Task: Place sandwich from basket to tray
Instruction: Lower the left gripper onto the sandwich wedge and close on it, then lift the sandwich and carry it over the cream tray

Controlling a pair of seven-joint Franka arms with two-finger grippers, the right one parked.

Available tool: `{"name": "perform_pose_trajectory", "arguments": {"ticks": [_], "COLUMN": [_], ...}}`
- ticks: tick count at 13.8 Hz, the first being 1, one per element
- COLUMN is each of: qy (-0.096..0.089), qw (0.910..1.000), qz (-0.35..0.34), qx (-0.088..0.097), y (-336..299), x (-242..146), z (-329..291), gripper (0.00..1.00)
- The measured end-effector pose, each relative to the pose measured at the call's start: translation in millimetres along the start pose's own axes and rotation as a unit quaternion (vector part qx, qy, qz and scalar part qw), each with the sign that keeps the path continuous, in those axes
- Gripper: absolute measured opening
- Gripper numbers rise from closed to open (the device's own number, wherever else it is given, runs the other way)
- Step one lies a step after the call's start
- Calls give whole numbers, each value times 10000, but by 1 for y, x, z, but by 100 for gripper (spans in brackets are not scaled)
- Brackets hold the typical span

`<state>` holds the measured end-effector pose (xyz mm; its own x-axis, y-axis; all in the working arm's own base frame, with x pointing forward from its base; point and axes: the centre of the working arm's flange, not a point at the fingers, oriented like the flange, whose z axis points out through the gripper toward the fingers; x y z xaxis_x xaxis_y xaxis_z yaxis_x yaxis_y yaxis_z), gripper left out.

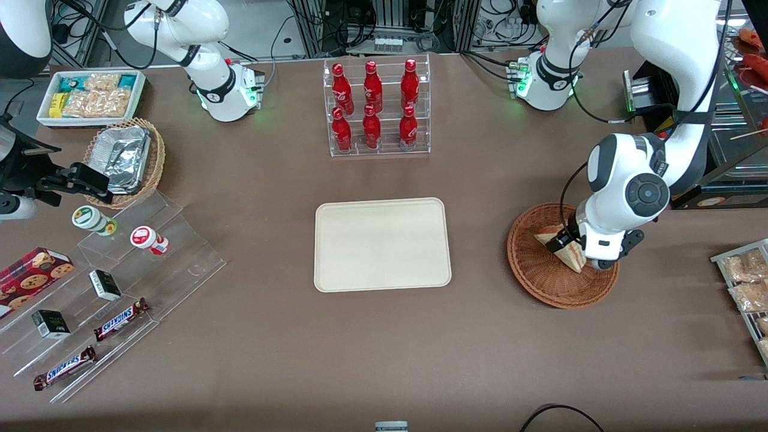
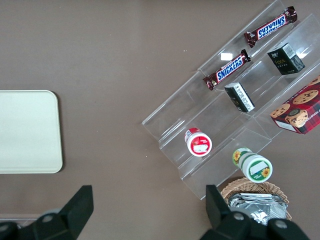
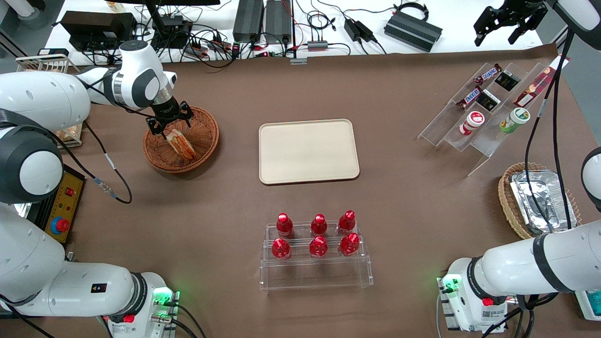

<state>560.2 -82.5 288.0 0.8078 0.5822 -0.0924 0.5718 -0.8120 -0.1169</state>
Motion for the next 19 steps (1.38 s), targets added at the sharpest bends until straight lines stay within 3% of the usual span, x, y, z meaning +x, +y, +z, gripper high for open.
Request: {"name": "perform_pose_trajectory", "arguments": {"ticks": [3, 6, 9, 11, 12, 14, 16, 19], "qy": [27, 134, 98, 72, 66, 51, -16, -180], "qw": [10000, 9999, 9999, 9998, 9998, 9997, 9997, 9992], "qz": [23, -46, -128, -189, -208, -230, -244, -205], "qx": [67, -70, -44, -23, -18, 0, 81, 286], "y": [-2, -10, -19, -20, -20, -20, -18, -11], "x": [3, 1, -1, -1, -1, 0, 3, 6], "z": [9, 31, 49, 53, 54, 52, 45, 22], "gripper": [100, 100, 100, 95, 88, 62, 44, 34]}}
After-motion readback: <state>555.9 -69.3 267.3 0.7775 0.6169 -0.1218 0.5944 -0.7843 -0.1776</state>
